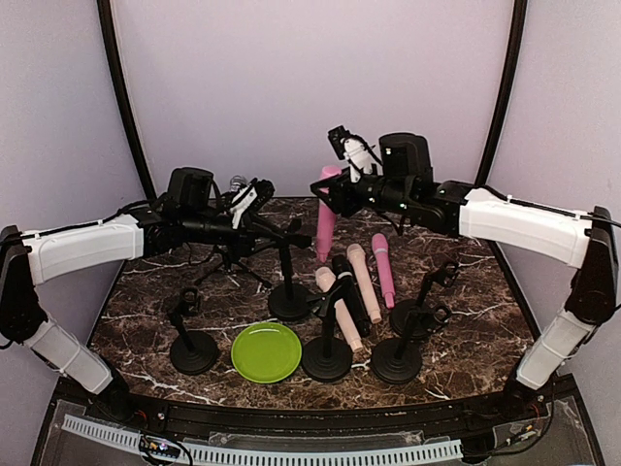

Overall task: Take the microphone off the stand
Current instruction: Remove the microphone from the microphone stand, then place the microphone at the center of the board.

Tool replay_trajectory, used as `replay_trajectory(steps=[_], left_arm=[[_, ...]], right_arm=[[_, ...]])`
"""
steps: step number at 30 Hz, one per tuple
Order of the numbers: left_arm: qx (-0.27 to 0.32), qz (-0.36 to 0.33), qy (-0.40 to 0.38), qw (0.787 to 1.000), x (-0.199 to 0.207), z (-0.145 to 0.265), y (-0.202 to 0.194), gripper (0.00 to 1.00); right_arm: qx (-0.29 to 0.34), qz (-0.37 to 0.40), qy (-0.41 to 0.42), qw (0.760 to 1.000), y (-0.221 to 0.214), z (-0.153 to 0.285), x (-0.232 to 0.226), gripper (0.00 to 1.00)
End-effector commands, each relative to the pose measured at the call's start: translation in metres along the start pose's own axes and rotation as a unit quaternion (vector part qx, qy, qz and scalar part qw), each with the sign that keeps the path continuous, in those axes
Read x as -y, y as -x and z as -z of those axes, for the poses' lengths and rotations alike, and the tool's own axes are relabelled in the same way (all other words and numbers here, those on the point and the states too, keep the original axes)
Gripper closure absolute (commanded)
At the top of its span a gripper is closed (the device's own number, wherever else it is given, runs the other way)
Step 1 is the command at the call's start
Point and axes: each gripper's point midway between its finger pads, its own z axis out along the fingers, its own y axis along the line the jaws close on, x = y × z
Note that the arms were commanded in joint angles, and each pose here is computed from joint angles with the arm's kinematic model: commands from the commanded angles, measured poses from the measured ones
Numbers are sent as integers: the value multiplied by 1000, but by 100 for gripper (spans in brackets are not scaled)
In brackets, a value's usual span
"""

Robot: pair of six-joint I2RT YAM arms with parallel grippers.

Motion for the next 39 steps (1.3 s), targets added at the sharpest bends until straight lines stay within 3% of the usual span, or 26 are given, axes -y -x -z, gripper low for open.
replay_trajectory(steps=[1,2,4,5,7,12,18,27,39], left_arm=[[1,3,-6,1000,5,7,2,92],[3,3,-6,1000,5,7,3,87],[6,5,-4,1000,4,8,7,68],[10,9,-3,1000,4,9,9,53],[18,13,-1,1000,4,12,15,37],[69,2,11,998,6,32,48,19],[100,10,70,992,-4,63,78,8],[30,95,251,963,-84,101,42,1],[16,109,282,953,-98,111,33,1]], right_arm=[[41,-25,-92,995,31,41,56,64],[38,-30,-105,993,29,45,66,65],[10,-44,-132,990,11,52,89,64],[-2,-53,-144,988,1,54,100,65],[-23,-70,-165,983,-17,60,123,65],[-82,-122,-191,971,-65,71,171,65],[-167,-178,-195,950,-119,72,213,65],[-244,-244,-183,921,-170,44,240,64],[-278,-332,-121,893,-224,-8,237,64]])
